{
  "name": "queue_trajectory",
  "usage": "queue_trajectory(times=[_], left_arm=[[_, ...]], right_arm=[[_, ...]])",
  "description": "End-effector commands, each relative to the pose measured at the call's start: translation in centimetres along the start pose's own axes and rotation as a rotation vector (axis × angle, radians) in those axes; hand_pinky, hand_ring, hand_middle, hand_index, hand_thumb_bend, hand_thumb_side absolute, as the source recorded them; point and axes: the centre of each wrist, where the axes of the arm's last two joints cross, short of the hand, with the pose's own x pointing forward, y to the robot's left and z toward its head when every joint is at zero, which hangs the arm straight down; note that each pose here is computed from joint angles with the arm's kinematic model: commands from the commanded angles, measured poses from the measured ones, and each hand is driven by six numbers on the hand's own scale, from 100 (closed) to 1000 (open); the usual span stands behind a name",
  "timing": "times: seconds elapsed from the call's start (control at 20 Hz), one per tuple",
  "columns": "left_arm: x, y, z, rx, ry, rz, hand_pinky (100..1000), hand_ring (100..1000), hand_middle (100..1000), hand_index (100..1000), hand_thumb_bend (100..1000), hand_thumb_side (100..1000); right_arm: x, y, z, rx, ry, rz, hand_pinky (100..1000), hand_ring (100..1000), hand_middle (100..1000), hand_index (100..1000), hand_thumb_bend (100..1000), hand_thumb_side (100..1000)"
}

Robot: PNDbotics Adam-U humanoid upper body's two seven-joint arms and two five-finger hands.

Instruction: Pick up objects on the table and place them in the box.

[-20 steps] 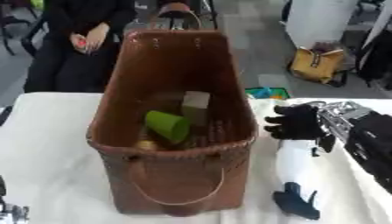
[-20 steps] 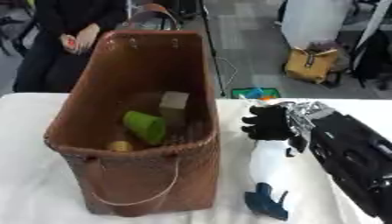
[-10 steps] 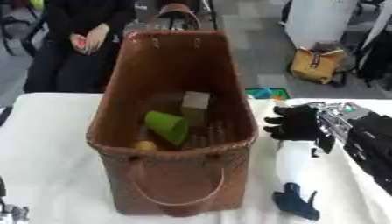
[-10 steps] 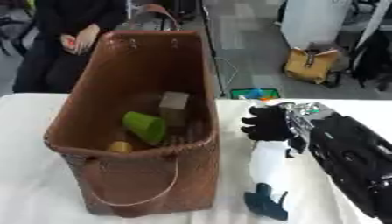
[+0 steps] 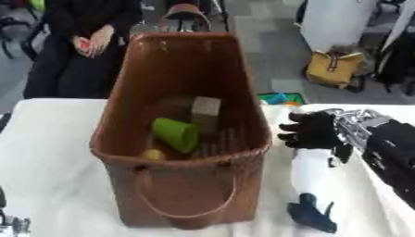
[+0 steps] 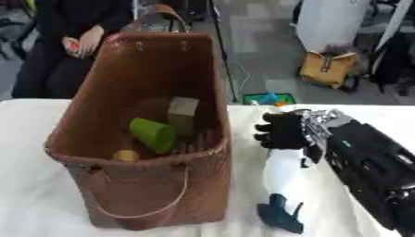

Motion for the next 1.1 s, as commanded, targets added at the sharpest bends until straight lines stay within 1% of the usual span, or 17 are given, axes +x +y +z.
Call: queue_trajectory(times=[0.05,0.25,0.4,0.6,0.7,0.75,0.8,0.85,1.0,1.05,1.1], left_arm=[[0.3,0.1,-1.0,0.002,-0.041,-0.002,716,691,825,685,100,915],[0.3,0.1,-1.0,0.004,-0.042,-0.001,716,690,824,680,100,916],[0.3,0.1,-1.0,0.004,-0.043,0.001,715,689,824,678,100,916],[0.3,0.2,-1.0,0.006,-0.044,-0.001,715,688,823,675,100,917],[0.3,0.1,-1.0,0.005,-0.043,0.0,715,688,823,675,100,918],[0.3,0.1,-1.0,0.005,-0.043,0.0,715,687,822,674,100,916],[0.3,0.1,-1.0,0.005,-0.044,0.0,715,687,822,674,100,916],[0.3,0.1,-1.0,0.005,-0.043,-0.001,715,688,822,673,100,918],[0.3,0.1,-1.1,0.007,-0.042,-0.001,716,688,822,673,100,919],[0.3,0.1,-1.1,0.007,-0.042,-0.001,716,688,822,674,100,918],[0.3,0.1,-1.1,0.008,-0.042,-0.002,716,688,822,674,100,918]], right_arm=[[2.0,-1.3,-2.6,-0.322,-0.268,-0.226,790,969,1000,1000,100,1000],[2.0,-1.4,-2.8,-0.333,-0.26,-0.238,781,958,1000,1000,100,1000],[2.0,-1.5,-2.9,-0.34,-0.255,-0.246,779,955,1000,1000,100,984],[2.0,-1.6,-2.9,-0.343,-0.254,-0.247,775,951,1000,1000,100,923],[1.8,-1.8,-3.0,-0.347,-0.252,-0.241,774,951,1000,1000,100,913],[1.7,-1.9,-3.0,-0.35,-0.25,-0.237,770,953,981,944,100,883],[1.6,-2.0,-3.0,-0.353,-0.248,-0.233,770,953,981,944,100,883],[1.4,-2.2,-3.1,-0.356,-0.246,-0.229,767,951,958,911,100,862],[1.3,-2.4,-3.1,-0.362,-0.244,-0.221,767,951,954,911,100,859],[1.1,-2.6,-3.2,-0.366,-0.242,-0.213,758,941,852,886,100,799],[0.9,-2.9,-3.3,-0.371,-0.24,-0.206,758,941,852,886,100,799]])
